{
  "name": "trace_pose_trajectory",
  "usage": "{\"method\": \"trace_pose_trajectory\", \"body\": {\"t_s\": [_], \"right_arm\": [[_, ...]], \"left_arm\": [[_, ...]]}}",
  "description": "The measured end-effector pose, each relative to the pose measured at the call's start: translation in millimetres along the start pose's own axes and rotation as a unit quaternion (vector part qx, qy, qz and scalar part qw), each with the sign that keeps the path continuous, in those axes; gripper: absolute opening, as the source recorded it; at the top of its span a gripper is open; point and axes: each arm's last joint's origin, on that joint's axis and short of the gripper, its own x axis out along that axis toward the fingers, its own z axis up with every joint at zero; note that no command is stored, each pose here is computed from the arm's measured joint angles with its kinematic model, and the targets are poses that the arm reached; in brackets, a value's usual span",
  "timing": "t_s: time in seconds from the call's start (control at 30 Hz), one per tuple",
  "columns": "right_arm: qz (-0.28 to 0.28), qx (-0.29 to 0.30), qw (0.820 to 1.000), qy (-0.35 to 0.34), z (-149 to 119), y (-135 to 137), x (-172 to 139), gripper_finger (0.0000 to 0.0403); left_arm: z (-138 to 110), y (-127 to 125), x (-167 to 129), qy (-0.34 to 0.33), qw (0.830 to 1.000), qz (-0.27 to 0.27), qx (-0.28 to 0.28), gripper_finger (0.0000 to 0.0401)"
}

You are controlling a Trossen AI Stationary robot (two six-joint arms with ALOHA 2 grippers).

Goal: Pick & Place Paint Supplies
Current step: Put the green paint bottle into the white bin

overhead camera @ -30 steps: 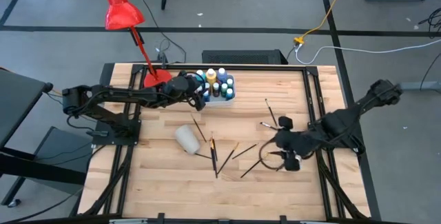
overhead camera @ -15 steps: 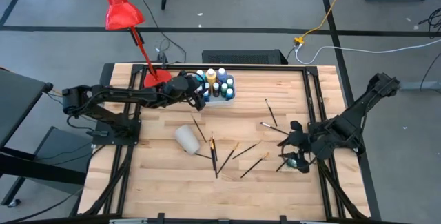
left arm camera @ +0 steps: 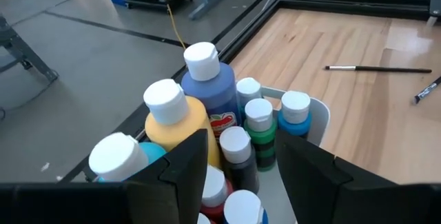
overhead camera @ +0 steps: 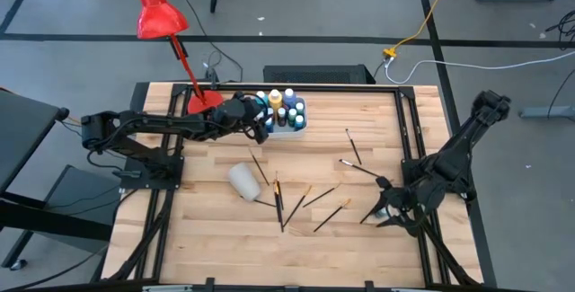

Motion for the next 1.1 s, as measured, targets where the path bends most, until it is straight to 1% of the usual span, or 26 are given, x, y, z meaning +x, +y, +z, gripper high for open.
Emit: {"method": "trace_pose_trajectory", "body": {"t_s": [0.07, 0.17, 0.3, 0.43, 0.6, 0.7, 0.77, 0.83, 0.87, 1.0, 1.1], "right_arm": [[0.008, -0.007, 1.0, 0.002, -8, 0, 2, 0.0195], [0.009, -0.039, 0.999, 0.013, -20, -2, 5, 0.0195], [-0.011, -0.06, 0.998, 0.015, -32, -5, 7, 0.0195], [-0.015, -0.074, 0.997, 0.012, -36, -3, 6, 0.0195], [0.001, -0.117, 0.993, 0.014, -39, 3, 4, 0.0195], [-0.019, -0.15, 0.988, 0.005, -40, 3, 3, 0.0195], [-0.044, -0.178, 0.983, -0.005, -40, 3, 3, 0.0195], [-0.066, -0.193, 0.979, -0.011, -40, 2, 2, 0.0195], [-0.069, -0.193, 0.979, -0.009, -40, 1, 2, 0.0195], [-0.065, -0.163, 0.984, 0.014, -46, 1, 1, 0.0195], [-0.069, -0.163, 0.984, 0.025, -50, 1, 0, 0.0195]], "left_arm": [[0, 0, 0, -0.002, 1.0, -0.001, 0.008, 0.0177], [0, 0, 0, -0.002, 1.0, -0.001, 0.011, 0.0177], [1, 0, 0, -0.005, 1.0, -0.001, 0.003, 0.0177], [6, 0, 0, -0.028, 1.0, -0.001, -0.006, 0.0177], [12, 0, -1, -0.062, 0.998, 0.0, -0.018, 0.0177], [15, 1, -1, -0.076, 0.997, -0.001, -0.022, 0.0177], [16, 0, -1, -0.08, 0.996, -0.012, -0.023, 0.0177], [16, -1, -1, -0.082, 0.996, -0.025, -0.022, 0.0177], [16, -1, -1, -0.083, 0.996, -0.031, -0.021, 0.0177], [16, -2, -1, -0.083, 0.995, -0.044, -0.02, 0.0177], [16, -2, -1, -0.084, 0.995, -0.053, -0.02, 0.0177]]}}
